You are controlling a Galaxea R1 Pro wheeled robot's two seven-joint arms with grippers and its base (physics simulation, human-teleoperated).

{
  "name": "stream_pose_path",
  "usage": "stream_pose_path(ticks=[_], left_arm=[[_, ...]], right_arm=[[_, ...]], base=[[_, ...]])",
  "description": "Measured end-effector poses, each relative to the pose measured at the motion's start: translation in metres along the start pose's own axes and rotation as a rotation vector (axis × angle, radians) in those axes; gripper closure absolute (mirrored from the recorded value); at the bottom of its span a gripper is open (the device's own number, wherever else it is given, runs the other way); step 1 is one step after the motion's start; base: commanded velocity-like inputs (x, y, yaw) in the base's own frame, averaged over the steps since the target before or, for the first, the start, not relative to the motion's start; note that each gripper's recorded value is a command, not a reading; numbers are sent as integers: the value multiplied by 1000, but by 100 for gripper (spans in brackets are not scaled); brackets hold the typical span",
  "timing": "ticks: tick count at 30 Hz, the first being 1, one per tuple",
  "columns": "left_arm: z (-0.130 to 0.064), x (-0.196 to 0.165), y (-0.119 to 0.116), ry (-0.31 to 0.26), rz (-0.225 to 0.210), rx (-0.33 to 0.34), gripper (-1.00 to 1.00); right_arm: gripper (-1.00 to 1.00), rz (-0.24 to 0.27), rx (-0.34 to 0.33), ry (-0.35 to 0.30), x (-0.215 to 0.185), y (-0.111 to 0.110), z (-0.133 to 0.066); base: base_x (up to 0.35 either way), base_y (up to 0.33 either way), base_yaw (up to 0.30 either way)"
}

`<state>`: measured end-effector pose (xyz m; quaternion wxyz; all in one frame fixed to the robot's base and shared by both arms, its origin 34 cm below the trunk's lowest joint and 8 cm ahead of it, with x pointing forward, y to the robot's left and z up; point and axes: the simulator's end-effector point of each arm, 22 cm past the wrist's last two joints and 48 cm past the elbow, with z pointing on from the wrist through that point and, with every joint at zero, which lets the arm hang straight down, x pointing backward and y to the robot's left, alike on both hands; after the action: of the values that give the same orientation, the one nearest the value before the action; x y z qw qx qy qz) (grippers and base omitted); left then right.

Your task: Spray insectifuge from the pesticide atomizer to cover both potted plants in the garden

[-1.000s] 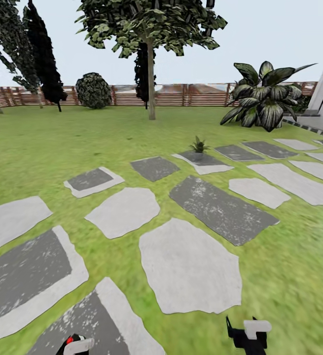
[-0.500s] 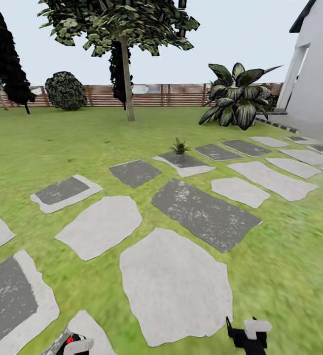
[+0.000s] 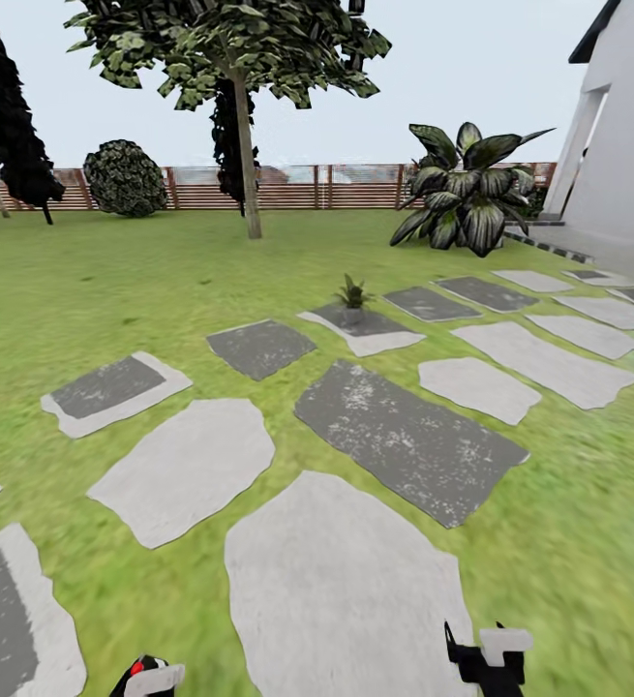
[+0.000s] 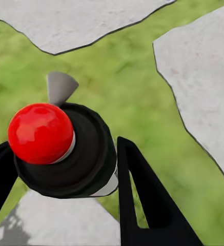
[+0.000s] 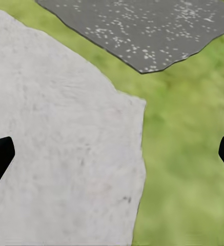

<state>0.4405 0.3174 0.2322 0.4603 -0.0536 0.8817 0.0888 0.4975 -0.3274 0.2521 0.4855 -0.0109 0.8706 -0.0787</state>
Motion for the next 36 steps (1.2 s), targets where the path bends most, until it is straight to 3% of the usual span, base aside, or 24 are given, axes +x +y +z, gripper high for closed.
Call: stream_pose_path(ticks=[36], left_arm=[[0, 0, 0, 0, 1, 1, 100]], right_arm=[[-100, -1, -1, 0, 0, 1, 0]], base=[[337, 0, 0]])
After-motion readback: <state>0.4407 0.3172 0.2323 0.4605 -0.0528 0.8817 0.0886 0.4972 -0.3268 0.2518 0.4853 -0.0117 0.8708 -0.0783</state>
